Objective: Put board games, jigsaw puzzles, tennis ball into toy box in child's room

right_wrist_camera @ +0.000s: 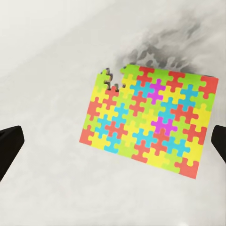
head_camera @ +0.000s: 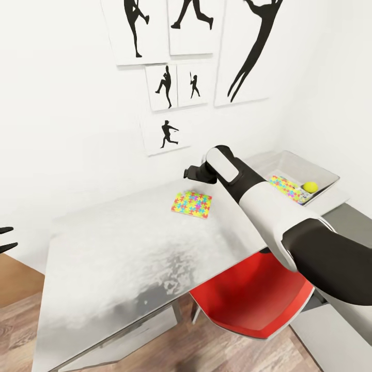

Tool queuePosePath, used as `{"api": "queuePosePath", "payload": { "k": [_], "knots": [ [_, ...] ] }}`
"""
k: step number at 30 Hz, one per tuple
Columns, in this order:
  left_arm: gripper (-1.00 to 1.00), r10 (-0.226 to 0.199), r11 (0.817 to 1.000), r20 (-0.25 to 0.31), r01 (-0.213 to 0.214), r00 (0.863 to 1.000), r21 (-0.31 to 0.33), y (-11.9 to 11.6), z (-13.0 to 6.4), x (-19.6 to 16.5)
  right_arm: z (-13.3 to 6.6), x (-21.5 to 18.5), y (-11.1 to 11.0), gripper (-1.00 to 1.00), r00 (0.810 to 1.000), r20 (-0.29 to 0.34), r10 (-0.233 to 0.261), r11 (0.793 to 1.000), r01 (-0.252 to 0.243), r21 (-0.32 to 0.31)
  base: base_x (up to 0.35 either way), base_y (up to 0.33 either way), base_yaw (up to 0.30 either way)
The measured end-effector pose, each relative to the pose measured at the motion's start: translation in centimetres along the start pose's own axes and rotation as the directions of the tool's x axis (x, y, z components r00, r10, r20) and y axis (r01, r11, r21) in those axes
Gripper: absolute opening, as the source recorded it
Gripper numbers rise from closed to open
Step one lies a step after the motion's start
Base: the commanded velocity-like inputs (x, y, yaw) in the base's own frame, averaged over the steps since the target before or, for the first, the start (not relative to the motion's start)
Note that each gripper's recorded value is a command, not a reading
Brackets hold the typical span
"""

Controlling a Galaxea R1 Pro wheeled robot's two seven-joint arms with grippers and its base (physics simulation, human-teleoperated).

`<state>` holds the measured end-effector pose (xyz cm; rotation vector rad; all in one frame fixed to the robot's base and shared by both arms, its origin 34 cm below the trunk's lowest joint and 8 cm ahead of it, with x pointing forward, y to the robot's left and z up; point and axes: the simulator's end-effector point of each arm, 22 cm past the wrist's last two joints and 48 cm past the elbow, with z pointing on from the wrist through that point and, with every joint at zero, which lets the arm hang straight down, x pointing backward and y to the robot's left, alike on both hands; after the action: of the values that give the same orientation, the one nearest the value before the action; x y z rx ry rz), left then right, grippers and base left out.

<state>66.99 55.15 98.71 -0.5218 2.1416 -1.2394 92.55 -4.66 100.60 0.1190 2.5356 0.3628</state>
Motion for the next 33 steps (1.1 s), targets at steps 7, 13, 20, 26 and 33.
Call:
{"api": "queuePosePath", "payload": {
  "k": [7,13,20,26,33],
  "knots": [
    [1.00,0.000,1.000,0.000,0.000,1.000,0.002,-0.05,0.00,-0.01,-0.01,-0.02,0.01,1.00,1.000,0.001,0.001,1.000,-0.001,0.000,0.000,0.000,0.035],
    [1.00,0.002,1.000,0.000,-0.002,1.000,0.003,-0.15,-0.06,-0.01,-0.19,-0.13,0.07,1.00,1.000,0.004,0.000,1.000,0.000,0.000,0.000,0.000,0.169],
    [1.00,0.002,1.000,0.000,-0.002,1.000,0.003,-0.20,-0.07,-0.02,-0.25,-0.14,0.09,1.00,1.000,0.004,-0.002,1.000,0.002,-0.001,0.000,0.000,0.039],
    [1.00,0.001,1.000,0.000,-0.001,1.000,0.003,-0.19,-0.05,0.01,-0.25,-0.13,0.09,1.00,1.000,0.004,-0.002,1.000,0.002,-0.001,0.000,0.000,0.003],
    [1.00,0.000,1.000,-0.002,0.000,1.000,0.003,-0.16,0.00,0.06,-0.25,-0.13,0.08,1.00,1.000,0.004,-0.002,1.000,0.002,0.000,0.000,0.000,0.000]
  ]
}}
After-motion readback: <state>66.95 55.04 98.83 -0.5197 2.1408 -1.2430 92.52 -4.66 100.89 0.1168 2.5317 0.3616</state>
